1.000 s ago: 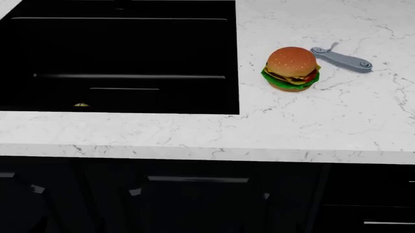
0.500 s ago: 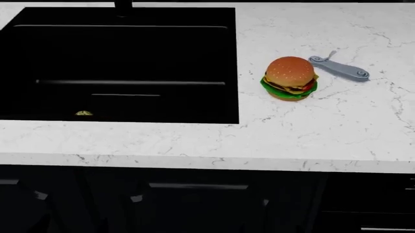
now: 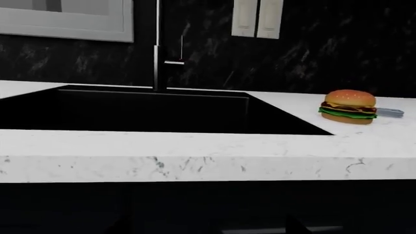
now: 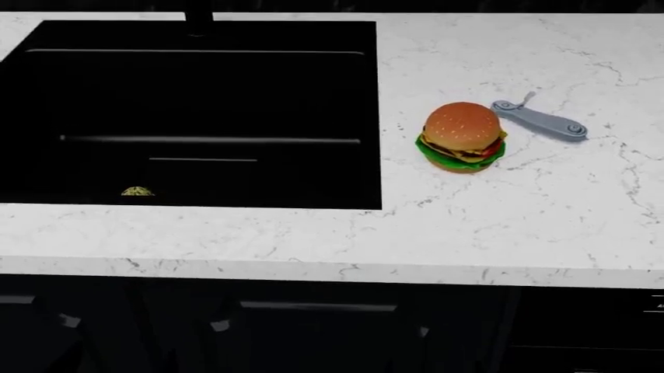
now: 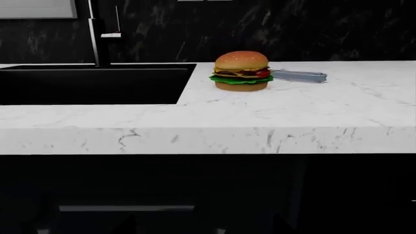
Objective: Turn the sink spout to the right.
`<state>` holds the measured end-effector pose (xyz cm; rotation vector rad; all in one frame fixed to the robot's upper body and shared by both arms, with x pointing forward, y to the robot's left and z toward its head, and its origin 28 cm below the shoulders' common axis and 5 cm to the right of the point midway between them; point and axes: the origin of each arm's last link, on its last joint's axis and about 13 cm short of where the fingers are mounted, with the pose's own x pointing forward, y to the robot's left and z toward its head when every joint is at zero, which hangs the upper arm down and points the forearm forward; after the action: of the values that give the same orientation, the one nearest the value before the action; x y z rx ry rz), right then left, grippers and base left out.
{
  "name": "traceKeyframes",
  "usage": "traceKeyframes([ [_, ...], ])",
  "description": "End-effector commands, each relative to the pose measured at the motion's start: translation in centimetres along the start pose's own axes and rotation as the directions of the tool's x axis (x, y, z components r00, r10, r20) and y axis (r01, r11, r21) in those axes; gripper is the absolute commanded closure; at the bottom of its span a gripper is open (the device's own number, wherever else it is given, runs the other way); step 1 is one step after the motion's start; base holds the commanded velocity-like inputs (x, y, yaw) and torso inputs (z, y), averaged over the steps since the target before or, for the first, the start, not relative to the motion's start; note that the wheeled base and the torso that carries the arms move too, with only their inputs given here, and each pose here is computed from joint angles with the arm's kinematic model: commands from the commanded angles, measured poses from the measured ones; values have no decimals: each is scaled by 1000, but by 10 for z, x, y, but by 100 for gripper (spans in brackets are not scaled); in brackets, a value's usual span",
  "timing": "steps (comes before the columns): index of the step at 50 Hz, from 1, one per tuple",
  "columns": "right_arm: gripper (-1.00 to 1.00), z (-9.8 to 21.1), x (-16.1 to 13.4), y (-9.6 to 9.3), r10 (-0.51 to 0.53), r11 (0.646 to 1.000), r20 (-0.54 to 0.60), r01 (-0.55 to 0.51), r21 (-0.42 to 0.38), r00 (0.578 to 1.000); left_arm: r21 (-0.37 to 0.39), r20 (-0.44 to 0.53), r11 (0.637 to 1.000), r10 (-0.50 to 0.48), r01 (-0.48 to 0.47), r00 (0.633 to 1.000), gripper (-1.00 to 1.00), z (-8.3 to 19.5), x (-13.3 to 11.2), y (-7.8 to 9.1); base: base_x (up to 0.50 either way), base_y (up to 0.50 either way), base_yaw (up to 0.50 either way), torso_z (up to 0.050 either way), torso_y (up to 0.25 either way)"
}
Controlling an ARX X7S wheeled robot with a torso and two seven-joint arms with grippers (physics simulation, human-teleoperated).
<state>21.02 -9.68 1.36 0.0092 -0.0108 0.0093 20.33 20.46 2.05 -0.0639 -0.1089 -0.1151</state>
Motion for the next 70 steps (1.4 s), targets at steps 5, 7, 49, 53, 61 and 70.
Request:
traceKeyframes([
  [5, -100, 7, 0, -4, -32, 999, 5, 32, 25, 999, 74, 0, 995, 62, -62, 998, -100, 3, 0, 2, 0, 0, 0, 0, 0],
  [7, -100, 14, -3, -4, -27, 999, 40, 29, -38, 999, 103, 30, 992, 74, -77, 997, -100, 13, 1, 3, 0, 0, 0, 0, 0],
  [49, -100, 113, -7, -20, -54, 997, 230, 65, -40, 972, 54, 248, 988, 128, -145, 960, -100, 110, -5, 4, 0, 0, 0, 0, 0],
  [53, -100, 122, -8, -21, -54, 997, 248, 66, -38, 967, 49, 261, 988, 128, -145, 957, -100, 117, -5, 3, 0, 0, 0, 0, 0],
  [61, -100, 144, -13, -22, -57, 997, 302, 71, -34, 952, 49, 279, 987, 132, -151, 951, -100, 131, -5, 2, 0, 0, 0, 0, 0],
  [70, -100, 149, -12, -22, -54, 997, 313, 68, -36, 948, 58, 289, 982, 154, -177, 945, -100, 138, -4, 4, 0, 0, 0, 0, 0],
])
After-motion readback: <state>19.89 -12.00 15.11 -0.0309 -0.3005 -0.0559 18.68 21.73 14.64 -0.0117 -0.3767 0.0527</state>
